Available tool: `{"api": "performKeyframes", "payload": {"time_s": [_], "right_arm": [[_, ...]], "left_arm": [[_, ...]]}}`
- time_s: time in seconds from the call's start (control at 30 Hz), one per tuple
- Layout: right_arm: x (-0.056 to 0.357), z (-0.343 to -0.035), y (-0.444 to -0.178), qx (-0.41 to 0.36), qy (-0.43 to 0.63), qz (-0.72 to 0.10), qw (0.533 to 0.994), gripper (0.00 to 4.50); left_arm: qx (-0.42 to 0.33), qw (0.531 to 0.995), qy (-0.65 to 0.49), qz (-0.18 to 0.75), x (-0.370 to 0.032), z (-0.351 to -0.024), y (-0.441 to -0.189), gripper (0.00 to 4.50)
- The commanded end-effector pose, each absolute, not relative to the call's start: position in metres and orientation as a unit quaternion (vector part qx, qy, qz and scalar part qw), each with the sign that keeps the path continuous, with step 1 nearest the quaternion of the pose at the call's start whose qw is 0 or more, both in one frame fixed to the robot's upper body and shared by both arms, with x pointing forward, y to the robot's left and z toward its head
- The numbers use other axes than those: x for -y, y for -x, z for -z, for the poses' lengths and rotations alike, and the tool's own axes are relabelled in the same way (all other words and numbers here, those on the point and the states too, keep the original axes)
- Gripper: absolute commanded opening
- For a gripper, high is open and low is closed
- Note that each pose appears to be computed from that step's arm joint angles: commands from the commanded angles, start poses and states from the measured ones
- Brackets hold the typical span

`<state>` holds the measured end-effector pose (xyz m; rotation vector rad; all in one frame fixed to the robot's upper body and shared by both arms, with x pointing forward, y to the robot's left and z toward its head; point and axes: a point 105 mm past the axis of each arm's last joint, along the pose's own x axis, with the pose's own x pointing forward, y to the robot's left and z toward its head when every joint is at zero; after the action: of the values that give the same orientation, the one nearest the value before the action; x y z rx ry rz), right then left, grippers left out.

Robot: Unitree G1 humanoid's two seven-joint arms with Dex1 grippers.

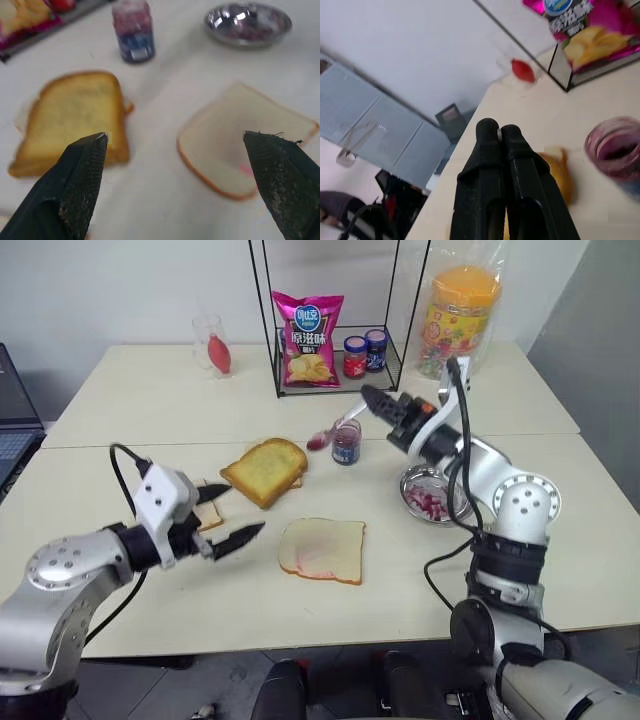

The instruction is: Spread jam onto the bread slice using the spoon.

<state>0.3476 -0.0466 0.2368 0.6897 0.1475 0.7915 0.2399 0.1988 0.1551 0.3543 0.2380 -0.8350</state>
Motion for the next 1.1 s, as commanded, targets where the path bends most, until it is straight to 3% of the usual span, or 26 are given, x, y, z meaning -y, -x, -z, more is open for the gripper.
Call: {"api": "performKeyframes", "payload": {"time_s": [0.03, 0.23, 0.37, 0.7, 1.1], "right_arm": [[0.033, -0.228, -0.322, -0.07, -0.256, -0.427, 0.865, 0.03], [0.026, -0.189, -0.312, -0.093, -0.172, -0.436, 0.878, 0.03], [0.022, -0.184, -0.312, -0.078, -0.122, -0.442, 0.885, 0.03], [0.01, -0.191, -0.293, -0.004, 0.013, -0.489, 0.872, 0.03], [0.011, -0.205, -0.282, 0.05, 0.091, -0.503, 0.858, 0.03]], "left_arm": [[-0.095, 0.88, -0.205, 0.418, -0.192, -0.156, -0.227, 4.5], [-0.103, 0.872, -0.203, 0.434, -0.189, -0.134, -0.215, 4.5], [-0.1, 0.869, -0.208, 0.438, -0.186, -0.127, -0.216, 4.5], [-0.073, 0.866, -0.201, 0.453, -0.163, -0.128, -0.225, 4.5], [-0.069, 0.86, -0.203, 0.464, -0.156, -0.131, -0.234, 4.5]]}}
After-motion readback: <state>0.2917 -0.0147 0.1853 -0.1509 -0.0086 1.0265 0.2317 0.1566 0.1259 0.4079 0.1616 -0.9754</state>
